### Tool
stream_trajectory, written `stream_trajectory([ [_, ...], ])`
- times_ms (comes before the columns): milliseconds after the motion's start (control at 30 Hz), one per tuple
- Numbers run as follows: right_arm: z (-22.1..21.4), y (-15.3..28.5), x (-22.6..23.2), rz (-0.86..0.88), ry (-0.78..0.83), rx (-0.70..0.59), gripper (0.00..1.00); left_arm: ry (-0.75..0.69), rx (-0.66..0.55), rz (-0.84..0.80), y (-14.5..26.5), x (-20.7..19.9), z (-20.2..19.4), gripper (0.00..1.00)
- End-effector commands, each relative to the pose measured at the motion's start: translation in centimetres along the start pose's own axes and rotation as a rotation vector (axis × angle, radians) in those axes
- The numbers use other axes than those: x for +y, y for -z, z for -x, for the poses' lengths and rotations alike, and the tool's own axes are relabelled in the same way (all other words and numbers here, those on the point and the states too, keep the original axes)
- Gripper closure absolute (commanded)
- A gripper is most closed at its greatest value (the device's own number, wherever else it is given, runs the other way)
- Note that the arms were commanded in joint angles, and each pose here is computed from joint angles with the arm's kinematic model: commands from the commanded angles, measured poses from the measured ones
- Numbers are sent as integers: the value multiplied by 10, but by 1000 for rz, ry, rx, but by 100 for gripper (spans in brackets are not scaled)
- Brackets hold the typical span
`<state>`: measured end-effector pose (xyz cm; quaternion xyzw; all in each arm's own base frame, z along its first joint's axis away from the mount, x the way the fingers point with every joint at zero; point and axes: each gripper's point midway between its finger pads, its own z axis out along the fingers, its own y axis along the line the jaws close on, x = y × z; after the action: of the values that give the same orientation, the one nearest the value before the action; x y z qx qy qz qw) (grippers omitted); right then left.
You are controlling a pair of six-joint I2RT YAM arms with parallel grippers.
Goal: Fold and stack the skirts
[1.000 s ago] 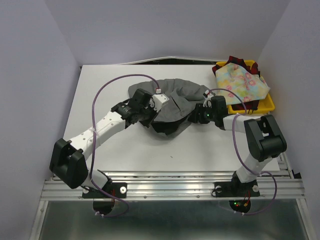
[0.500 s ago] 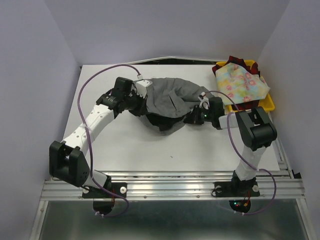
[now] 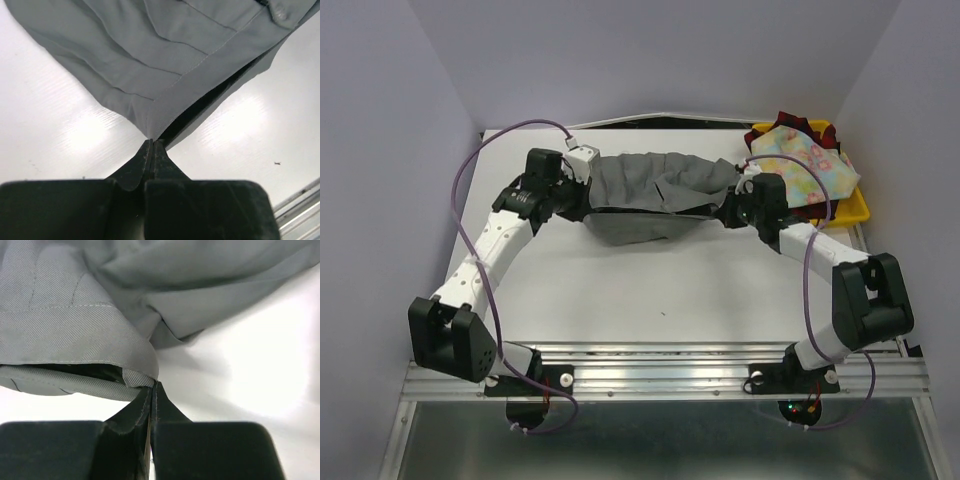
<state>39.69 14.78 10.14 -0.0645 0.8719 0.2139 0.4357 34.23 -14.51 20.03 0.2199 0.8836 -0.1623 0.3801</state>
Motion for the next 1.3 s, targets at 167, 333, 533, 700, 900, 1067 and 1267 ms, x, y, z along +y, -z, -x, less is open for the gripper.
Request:
stream_trajectory([
  [167, -14, 18, -32, -151, 256, 167, 99, -181, 55, 84, 17, 16, -45, 100],
  [333, -60, -5, -15, -13, 121, 309, 70, -174, 142, 18, 4, 5, -82, 100],
  [533, -73, -8, 7, 94, 0, 340, 69, -258, 82, -163, 11, -41, -68, 79],
  [700, -70, 2, 11, 99, 5, 312, 99, -476, 102, -209, -4, -105, -69, 49],
  [900, -57, 17, -4, -22, 9, 244, 99, -579, 106, -172, -32, -136, -55, 37],
  [1067, -50, 26, -13, -87, 31, 216, 99, -676, 163, -96, -62, -146, -63, 35],
  [1267, -51, 26, -13, -87, 31, 245, 99, -738, 225, -32, -86, -144, -78, 34],
])
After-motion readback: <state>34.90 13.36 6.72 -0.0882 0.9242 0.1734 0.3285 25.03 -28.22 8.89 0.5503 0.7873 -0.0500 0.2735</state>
